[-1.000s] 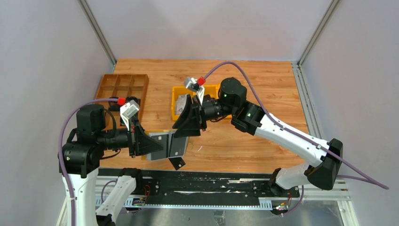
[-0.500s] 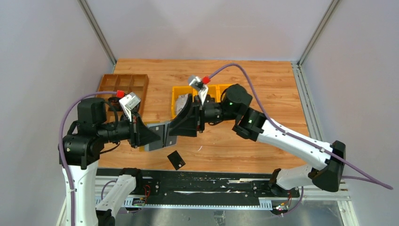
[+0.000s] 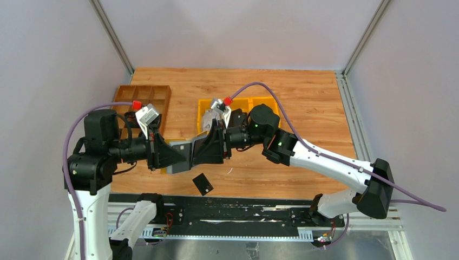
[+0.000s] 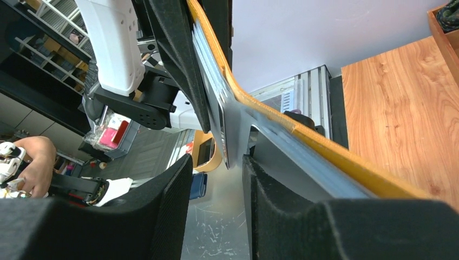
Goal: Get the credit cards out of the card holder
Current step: Remove the credit card from the card holder.
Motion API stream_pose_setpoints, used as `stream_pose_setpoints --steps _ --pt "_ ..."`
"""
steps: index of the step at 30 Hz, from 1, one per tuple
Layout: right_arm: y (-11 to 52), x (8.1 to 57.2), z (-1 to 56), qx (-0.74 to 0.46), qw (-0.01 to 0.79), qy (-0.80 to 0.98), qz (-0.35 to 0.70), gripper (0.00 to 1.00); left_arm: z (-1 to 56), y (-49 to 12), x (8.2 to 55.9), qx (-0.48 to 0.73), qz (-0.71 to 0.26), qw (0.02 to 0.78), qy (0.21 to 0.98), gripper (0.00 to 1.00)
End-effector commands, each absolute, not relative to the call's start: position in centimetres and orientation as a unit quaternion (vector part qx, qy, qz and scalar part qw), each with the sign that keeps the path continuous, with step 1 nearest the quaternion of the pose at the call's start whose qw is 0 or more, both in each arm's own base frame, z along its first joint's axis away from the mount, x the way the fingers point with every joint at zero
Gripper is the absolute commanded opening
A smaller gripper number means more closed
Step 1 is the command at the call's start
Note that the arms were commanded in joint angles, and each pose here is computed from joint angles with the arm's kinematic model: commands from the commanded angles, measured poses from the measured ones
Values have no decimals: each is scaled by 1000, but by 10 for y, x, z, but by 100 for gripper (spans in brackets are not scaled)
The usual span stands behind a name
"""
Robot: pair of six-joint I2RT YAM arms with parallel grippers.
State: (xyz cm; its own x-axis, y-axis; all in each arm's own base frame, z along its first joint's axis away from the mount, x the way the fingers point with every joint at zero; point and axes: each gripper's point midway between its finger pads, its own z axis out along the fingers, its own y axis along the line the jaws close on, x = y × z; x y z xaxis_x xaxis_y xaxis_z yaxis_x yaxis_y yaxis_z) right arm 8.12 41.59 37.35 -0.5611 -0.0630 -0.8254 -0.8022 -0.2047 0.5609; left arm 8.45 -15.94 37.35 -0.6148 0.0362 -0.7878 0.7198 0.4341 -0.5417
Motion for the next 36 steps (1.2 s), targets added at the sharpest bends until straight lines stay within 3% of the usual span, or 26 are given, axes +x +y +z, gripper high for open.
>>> stream_pose_setpoints --steps 1,9,17,25,31,36 --pt "421 78 393 -381 284 538 696 40 392 -167 68 269 -514 356 733 4" --pt "428 75 410 -376 272 511 723 26 391 -169 65 268 -526 346 729 8" --pt "430 77 410 -360 264 512 734 1 386 -170 66 266 -533 336 730 28" --pt "419 78 403 -344 260 505 748 0 388 -173 58 269 -560 318 716 34" --pt "406 85 397 -327 270 513 747 0 395 -175 51 277 -580 309 701 26" --pt "399 86 396 -325 277 513 745 0 395 -175 52 275 -582 306 701 13"
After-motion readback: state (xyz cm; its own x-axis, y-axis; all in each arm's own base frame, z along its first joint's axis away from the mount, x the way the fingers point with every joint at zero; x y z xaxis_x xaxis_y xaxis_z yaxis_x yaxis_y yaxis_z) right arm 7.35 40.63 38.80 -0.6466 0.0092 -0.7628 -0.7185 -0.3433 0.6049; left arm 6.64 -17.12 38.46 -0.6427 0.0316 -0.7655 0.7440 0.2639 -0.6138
